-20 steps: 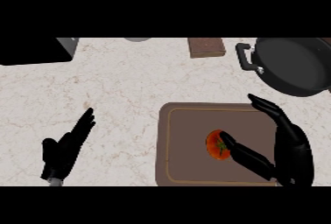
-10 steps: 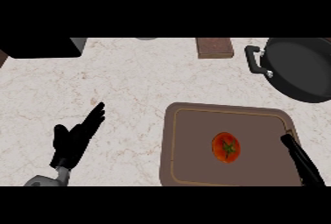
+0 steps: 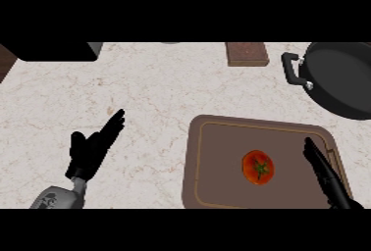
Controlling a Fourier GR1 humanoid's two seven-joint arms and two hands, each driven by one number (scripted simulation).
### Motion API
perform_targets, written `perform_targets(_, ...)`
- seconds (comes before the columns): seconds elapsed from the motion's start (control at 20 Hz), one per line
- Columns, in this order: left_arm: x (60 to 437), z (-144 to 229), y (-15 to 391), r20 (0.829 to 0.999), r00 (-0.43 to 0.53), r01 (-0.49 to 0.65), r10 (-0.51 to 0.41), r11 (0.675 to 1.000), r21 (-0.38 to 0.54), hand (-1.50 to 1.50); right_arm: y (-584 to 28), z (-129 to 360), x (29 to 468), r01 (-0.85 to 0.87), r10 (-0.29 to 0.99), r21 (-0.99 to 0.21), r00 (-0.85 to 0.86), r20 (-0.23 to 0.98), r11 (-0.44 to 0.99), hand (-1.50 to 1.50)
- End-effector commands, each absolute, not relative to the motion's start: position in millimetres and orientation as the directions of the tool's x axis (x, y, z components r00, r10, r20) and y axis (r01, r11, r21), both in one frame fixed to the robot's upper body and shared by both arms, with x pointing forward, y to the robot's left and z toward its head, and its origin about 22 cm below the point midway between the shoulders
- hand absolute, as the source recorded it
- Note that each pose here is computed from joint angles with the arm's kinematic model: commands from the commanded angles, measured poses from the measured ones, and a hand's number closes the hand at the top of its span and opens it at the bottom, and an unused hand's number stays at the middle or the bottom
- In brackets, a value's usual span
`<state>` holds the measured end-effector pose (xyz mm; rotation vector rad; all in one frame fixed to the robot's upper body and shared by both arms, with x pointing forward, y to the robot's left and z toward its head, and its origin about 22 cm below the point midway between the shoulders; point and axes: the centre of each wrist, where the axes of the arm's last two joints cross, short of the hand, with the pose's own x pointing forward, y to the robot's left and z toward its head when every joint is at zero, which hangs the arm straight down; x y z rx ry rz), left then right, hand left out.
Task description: Pick the tomato from the tray and place it in the pot
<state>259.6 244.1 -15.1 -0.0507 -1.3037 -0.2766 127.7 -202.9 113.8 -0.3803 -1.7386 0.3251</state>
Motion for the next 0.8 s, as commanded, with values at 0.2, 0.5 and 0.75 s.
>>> perform_targets(0.2, 253, -22, 228, 0.949, 0.260, 0.244, -0.180, 0.963, 0.116, 0.00, -199, 74, 172, -0.157, 0.569, -0.560, 0.021, 0.822, 0.814, -1.50)
perform_targets(0.5, 256, -29, 240, 0.951, 0.256, 0.217, -0.171, 0.969, 0.116, 0.00, -228, 64, 167, -0.111, 0.576, -0.572, 0.003, 0.817, 0.813, -1.50)
perform_targets(0.75, 271, -24, 237, 0.951, 0.261, 0.238, -0.165, 0.966, 0.102, 0.00, -246, 46, 204, -0.044, 0.552, -0.554, -0.044, 0.832, 0.831, -1.50)
